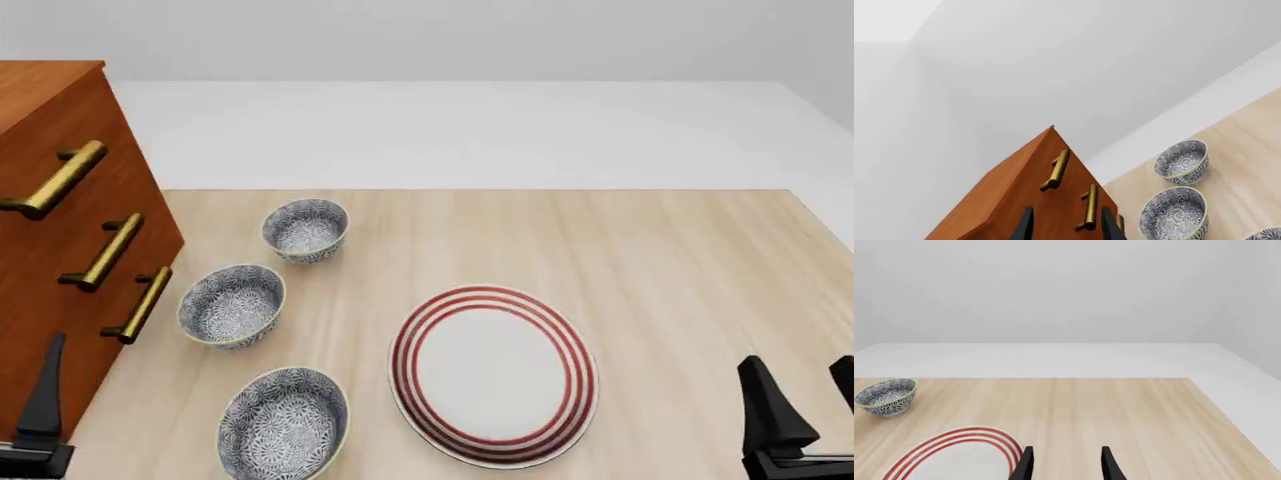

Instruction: Open the top drawer of the cabinet.

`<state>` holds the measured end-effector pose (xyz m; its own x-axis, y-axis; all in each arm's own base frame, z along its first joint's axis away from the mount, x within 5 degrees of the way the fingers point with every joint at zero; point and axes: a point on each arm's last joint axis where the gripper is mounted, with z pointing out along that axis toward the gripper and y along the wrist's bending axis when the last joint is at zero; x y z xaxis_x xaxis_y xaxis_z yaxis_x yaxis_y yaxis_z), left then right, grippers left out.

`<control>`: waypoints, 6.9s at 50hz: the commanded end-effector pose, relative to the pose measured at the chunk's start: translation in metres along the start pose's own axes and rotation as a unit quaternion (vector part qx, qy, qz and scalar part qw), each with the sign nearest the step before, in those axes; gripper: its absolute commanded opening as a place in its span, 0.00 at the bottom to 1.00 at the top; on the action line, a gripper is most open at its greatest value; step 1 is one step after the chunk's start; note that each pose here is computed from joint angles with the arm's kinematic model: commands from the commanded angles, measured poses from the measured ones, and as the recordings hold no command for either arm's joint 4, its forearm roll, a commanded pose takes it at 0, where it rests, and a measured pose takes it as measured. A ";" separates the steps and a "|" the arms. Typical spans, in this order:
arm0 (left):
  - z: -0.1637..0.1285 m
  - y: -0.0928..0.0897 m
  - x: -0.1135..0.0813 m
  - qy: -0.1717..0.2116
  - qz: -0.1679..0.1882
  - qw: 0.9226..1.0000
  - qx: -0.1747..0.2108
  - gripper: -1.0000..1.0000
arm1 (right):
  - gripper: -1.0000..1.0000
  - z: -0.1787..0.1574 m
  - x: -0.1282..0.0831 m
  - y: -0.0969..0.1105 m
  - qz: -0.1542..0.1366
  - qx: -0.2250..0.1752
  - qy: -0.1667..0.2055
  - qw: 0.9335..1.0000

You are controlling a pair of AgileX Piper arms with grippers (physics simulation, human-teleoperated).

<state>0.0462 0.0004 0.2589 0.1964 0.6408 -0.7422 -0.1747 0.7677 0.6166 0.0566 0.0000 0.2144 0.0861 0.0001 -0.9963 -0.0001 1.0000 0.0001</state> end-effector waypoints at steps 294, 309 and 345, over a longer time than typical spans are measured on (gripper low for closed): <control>0.156 -0.021 0.053 0.047 0.356 0.933 0.001 0.00 | 1.00 0.000 0.000 0.000 0.000 0.000 0.000 1.000; 0.157 -0.022 0.050 0.044 0.352 0.935 0.004 0.00 | 1.00 0.000 0.000 0.000 0.000 0.000 0.000 1.000; 0.156 -0.024 0.051 0.042 0.353 0.935 0.008 0.00 | 1.00 0.000 0.000 0.000 0.000 0.000 0.000 1.000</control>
<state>0.2078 0.0171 0.2431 -0.0418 0.9852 -0.1661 -0.2017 0.1545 0.9672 0.0566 0.0000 0.2144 0.0861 0.0002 -0.9963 -0.0001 1.0000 0.0002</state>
